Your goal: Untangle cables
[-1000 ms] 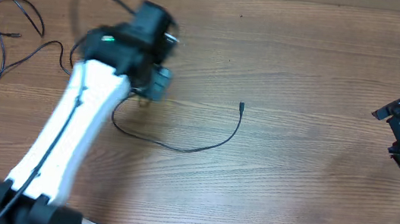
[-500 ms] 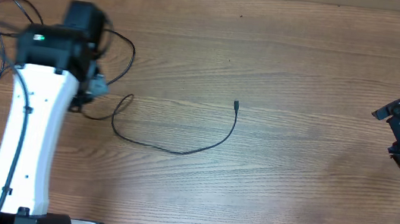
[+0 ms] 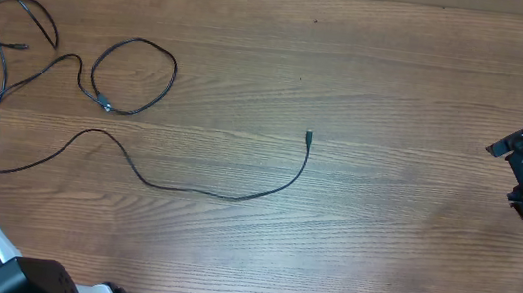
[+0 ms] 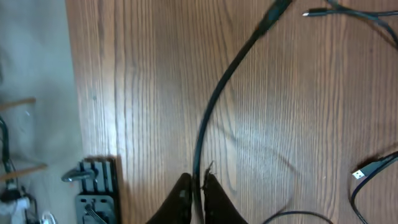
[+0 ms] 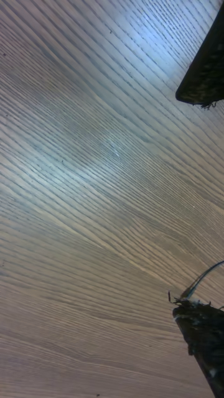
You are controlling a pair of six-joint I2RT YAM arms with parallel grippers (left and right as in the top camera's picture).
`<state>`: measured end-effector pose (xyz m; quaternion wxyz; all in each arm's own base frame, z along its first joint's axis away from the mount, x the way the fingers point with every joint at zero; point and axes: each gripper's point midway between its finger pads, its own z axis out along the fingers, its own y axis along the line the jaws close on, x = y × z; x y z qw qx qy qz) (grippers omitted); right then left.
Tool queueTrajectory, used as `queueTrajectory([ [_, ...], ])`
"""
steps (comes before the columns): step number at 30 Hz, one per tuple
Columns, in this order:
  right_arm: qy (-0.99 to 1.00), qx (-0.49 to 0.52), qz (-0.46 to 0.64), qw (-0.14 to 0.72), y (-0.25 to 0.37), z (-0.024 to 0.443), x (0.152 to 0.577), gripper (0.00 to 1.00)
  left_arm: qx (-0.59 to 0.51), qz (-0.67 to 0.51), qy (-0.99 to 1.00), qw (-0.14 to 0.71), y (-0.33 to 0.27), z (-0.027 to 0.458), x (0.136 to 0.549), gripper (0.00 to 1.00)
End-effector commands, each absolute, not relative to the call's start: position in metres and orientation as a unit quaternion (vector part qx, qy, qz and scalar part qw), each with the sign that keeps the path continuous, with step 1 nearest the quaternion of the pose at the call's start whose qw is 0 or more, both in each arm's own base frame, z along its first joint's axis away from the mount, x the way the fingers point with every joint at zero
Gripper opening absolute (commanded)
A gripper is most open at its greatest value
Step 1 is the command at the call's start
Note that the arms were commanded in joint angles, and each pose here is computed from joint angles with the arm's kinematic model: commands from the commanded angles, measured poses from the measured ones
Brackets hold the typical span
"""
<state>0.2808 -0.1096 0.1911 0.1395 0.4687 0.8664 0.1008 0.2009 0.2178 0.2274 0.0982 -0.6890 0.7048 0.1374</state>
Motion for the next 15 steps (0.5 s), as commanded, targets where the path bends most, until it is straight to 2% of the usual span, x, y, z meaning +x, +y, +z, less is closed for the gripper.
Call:
queueTrajectory([
  [1,0.865,0.466,0.101,0.156,-0.111,0.200,0.283,1.00,-0.702,0.105,0.697,0.103,0.215,0.210,0.211,0.10],
  [4,0.865,0.466,0.101,0.156,-0.111,0.200,0.283,1.00,-0.698,0.102,0.699,0.121,0.221,0.195,0.225,0.06],
  [6,0.865,0.466,0.101,0.156,-0.111,0.200,0.283,1.00,-0.697,0.098,0.699,0.126,0.223,0.184,0.231,0.09],
  [7,0.865,0.466,0.101,0.156,-0.111,0.200,0.283,1.00,-0.697,0.089,0.701,0.124,0.222,0.177,0.234,0.17],
  [9,0.865,0.466,0.101,0.156,-0.111,0.200,0.283,1.00,-0.685,0.049,0.717,0.117,0.212,0.164,0.245,0.40],
  [12,0.865,0.466,0.101,0.156,-0.111,0.200,0.283,1.00,-0.604,-0.040,0.786,0.125,0.188,0.152,0.274,0.53],
  [13,0.865,0.466,0.101,0.156,-0.111,0.200,0.283,1.00,-0.568,-0.064,0.810,0.133,0.180,0.152,0.284,0.64],
  [15,0.865,0.466,0.101,0.156,-0.111,0.200,0.283,1.00,-0.478,-0.104,0.859,0.152,0.160,0.151,0.303,0.80],
])
